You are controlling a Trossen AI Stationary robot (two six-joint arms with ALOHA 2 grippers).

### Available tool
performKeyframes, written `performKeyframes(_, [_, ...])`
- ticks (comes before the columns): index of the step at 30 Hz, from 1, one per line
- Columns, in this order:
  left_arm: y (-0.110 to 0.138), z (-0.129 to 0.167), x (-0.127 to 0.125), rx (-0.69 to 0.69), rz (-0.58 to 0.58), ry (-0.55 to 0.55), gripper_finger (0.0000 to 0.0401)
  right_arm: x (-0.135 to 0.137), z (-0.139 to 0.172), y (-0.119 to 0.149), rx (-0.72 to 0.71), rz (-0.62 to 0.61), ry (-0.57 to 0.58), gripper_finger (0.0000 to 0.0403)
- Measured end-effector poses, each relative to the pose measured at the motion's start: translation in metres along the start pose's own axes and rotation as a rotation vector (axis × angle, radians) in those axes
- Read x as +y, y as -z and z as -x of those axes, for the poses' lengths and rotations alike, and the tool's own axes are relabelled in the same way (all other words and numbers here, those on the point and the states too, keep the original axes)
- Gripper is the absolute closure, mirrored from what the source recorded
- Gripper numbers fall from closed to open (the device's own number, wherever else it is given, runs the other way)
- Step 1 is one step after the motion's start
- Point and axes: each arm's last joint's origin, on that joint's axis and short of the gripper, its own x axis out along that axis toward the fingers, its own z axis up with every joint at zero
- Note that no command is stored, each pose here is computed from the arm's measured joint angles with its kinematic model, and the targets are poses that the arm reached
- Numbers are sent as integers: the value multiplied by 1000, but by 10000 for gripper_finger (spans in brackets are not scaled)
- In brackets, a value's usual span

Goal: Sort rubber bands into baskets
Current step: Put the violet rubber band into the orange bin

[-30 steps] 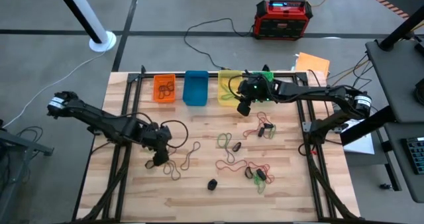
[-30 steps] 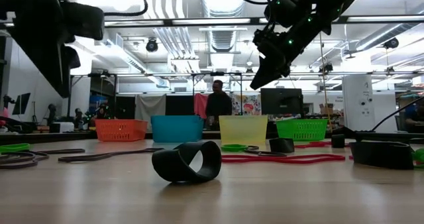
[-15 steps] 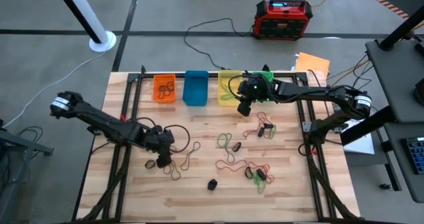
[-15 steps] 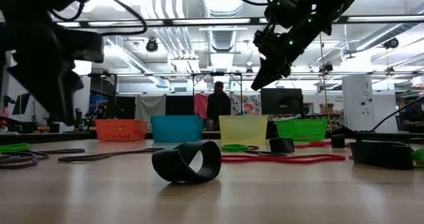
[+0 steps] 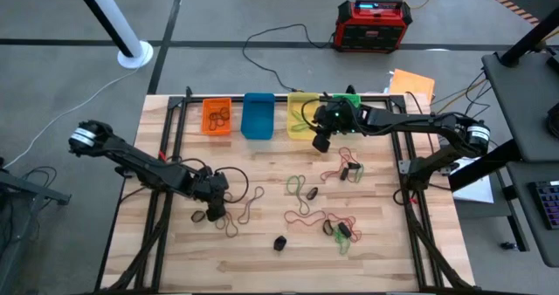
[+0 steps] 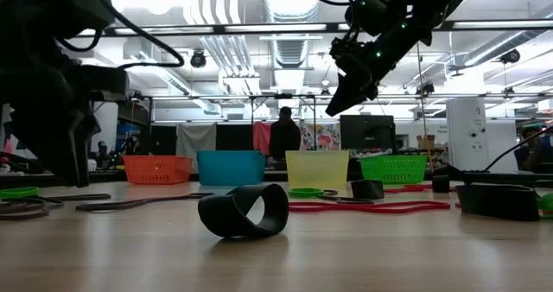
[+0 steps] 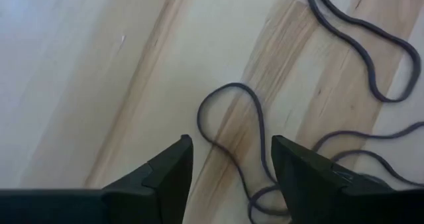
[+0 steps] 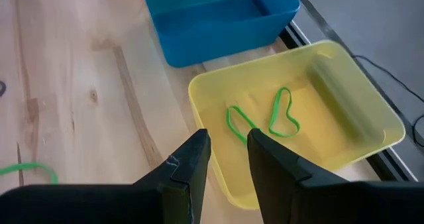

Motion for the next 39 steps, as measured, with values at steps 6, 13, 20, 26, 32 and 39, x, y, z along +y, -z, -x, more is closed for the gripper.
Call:
performKeyframes(6, [2, -12, -1, 3, -1, -9, 227, 0, 0, -3, -31, 1, 2, 302])
performKeyframes(13, [3, -23, -1, 18, -15, -74, 318, 0, 0, -4, -43, 1, 4, 305])
performKeyframes(20, [-2, -16, -2, -55, -63, -90, 392, 0, 0, -5, -53, 1, 4, 308])
performKeyframes(26, [-19, 9, -5, -273, -115, -138, 401, 5, 0, -7, -75, 9, -14, 306])
performKeyframes(32, [-32, 37, -6, -462, -152, -170, 401, 22, -6, -13, -149, 68, -93, 315])
performKeyframes(39, [-45, 66, -9, -699, -195, -131, 401, 50, -23, -23, -316, 152, -247, 318])
